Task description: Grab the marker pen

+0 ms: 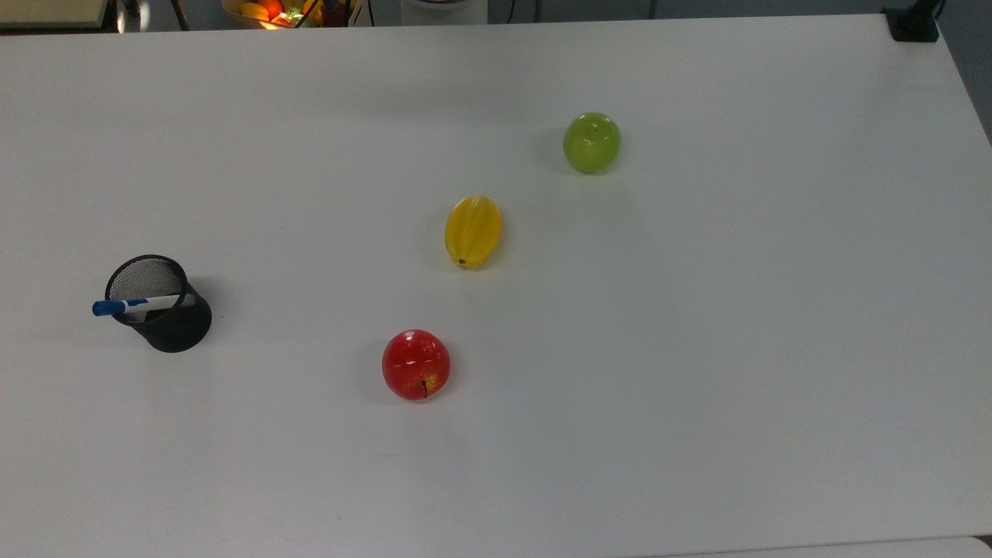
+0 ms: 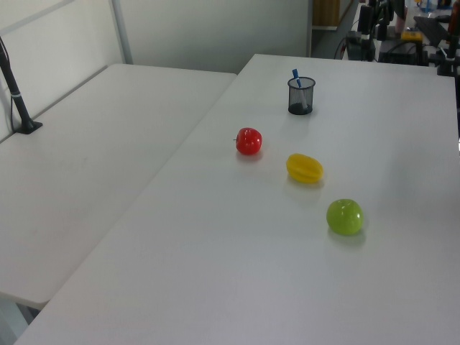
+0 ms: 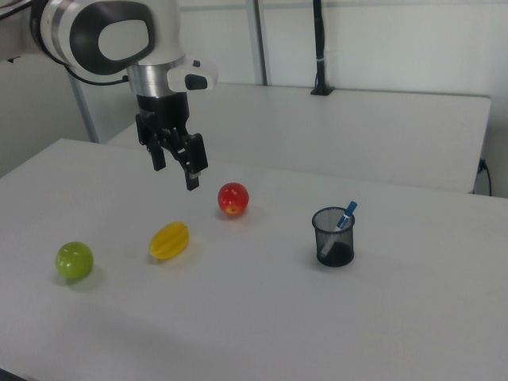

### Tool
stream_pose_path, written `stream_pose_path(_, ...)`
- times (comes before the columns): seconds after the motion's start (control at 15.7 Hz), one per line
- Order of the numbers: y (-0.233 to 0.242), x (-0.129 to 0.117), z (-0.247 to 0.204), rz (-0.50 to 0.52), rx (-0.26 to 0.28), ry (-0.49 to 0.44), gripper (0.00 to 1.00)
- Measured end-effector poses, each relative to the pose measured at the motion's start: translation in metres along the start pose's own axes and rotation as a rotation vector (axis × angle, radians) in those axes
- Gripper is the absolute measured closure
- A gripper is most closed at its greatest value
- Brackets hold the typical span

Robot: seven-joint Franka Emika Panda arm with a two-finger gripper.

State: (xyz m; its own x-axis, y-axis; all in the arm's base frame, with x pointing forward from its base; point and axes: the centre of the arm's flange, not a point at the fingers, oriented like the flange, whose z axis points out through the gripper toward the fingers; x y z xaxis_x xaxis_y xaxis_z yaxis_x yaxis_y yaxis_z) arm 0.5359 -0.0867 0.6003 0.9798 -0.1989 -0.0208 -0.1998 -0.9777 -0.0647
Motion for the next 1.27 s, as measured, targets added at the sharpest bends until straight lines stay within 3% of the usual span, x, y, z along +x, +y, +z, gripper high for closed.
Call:
stream_pose_path(0.51,0.024,-0.013,-0.027,0.035,0.014,0.051,0.00)
stream_pose_path(1.02,0.026,-0.004,-0.022,0.046,0.038,0.048,0.00)
stream_pose_path(1.27,0.051,0.018,-0.036,0.103,0.068,0.181,0.00)
